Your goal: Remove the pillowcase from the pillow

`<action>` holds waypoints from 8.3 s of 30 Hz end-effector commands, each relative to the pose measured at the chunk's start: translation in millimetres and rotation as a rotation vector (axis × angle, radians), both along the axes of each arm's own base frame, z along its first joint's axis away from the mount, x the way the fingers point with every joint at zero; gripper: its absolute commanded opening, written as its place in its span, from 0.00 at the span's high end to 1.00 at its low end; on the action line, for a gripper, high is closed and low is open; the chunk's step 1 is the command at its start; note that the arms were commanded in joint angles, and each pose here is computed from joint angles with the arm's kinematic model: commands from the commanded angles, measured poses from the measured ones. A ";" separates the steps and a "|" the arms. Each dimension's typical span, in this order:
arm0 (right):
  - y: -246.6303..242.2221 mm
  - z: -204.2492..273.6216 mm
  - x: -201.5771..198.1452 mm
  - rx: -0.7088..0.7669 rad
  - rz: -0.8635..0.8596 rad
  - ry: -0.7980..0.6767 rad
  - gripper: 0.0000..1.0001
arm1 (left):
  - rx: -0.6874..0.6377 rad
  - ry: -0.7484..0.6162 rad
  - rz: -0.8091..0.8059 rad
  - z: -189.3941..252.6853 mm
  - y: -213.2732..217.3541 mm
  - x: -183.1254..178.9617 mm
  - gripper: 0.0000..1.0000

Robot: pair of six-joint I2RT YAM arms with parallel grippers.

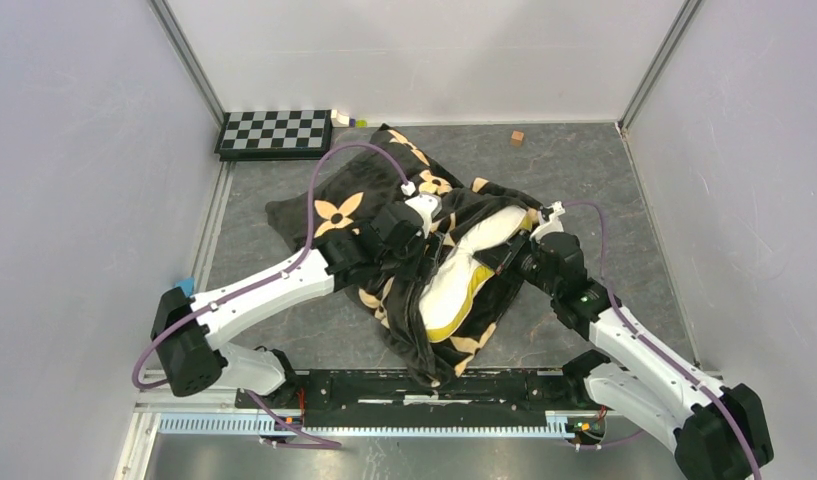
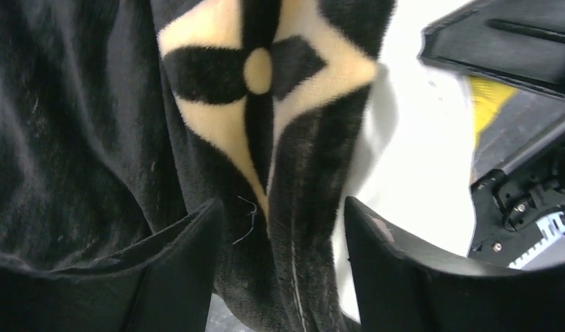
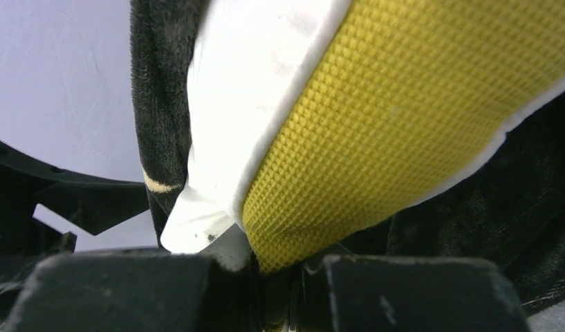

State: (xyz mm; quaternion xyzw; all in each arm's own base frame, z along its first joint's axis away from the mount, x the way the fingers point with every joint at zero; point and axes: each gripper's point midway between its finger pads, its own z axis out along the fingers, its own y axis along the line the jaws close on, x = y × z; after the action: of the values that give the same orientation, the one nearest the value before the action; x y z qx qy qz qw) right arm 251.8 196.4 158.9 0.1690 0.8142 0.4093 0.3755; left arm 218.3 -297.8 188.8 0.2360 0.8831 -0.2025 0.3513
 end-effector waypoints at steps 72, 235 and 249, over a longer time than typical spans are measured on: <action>-16.1 130.9 34.8 0.055 0.025 -0.322 0.67 | -0.065 -0.291 0.128 84.2 -21.3 23.4 0.98; -108.9 -119.1 19.0 -0.546 -0.159 0.044 1.00 | -0.378 0.529 1.157 -76.6 204.3 -26.4 0.00; -122.1 -101.3 16.3 -0.568 -0.219 -0.059 1.00 | -0.376 0.305 1.522 -75.4 262.6 -8.0 0.00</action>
State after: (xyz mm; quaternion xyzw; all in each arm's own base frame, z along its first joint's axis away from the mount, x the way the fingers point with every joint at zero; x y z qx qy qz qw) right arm 268.7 103.5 64.4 0.1183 0.8590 0.1996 0.4564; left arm 187.8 -57.9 104.5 -0.4815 0.8244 -0.1318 0.2668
